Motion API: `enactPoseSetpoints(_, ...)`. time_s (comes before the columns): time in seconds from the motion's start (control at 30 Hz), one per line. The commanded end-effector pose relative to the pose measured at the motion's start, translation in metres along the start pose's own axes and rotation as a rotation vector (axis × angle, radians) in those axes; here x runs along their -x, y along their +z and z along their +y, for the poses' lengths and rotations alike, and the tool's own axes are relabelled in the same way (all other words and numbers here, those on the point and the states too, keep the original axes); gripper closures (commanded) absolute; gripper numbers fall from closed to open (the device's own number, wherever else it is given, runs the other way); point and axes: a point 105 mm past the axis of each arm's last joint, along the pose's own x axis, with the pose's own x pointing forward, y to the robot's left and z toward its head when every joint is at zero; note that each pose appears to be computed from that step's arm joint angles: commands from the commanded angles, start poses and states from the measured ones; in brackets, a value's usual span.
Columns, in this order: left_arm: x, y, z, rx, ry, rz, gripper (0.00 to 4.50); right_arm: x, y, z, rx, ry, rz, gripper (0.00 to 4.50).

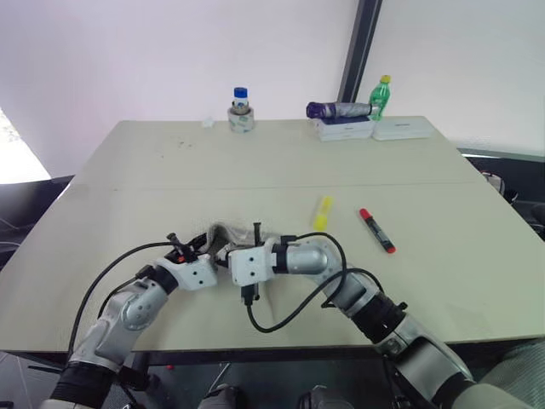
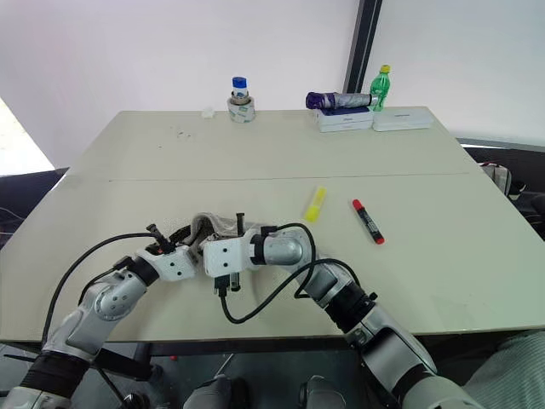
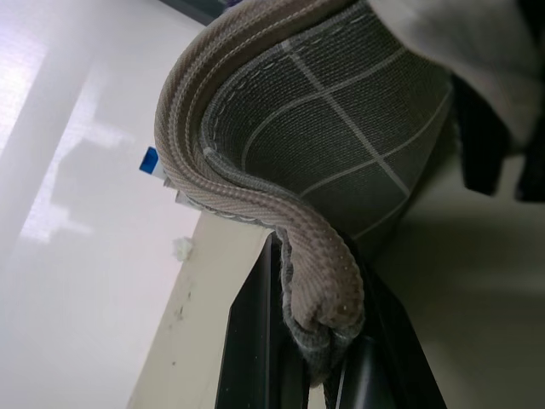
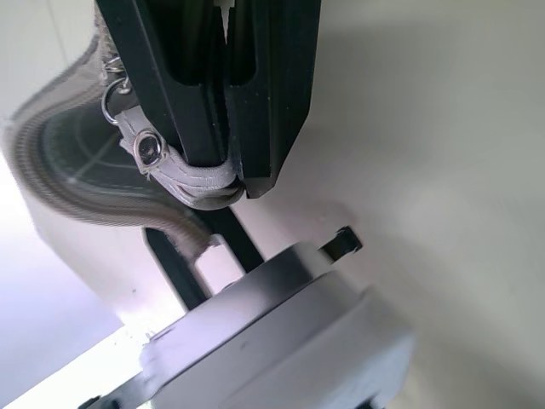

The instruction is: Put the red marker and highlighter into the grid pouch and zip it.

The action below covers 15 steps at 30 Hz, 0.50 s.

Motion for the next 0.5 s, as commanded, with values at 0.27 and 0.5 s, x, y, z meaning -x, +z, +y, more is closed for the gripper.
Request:
enactPoseSetpoints(0.27,0.038,0.002,0.022,-0.059,0.007,-0.065,4.50,0.017,-0.012,-0.017,-0.059,-0.046,0.010,4.47)
enactPoseSetpoints(0.5,0.039,0.013,-0.011,-0.131,-0.147,-0.107,4.50,0.011,-0.019,0.000,-0.002,0.034,0.060,4.47)
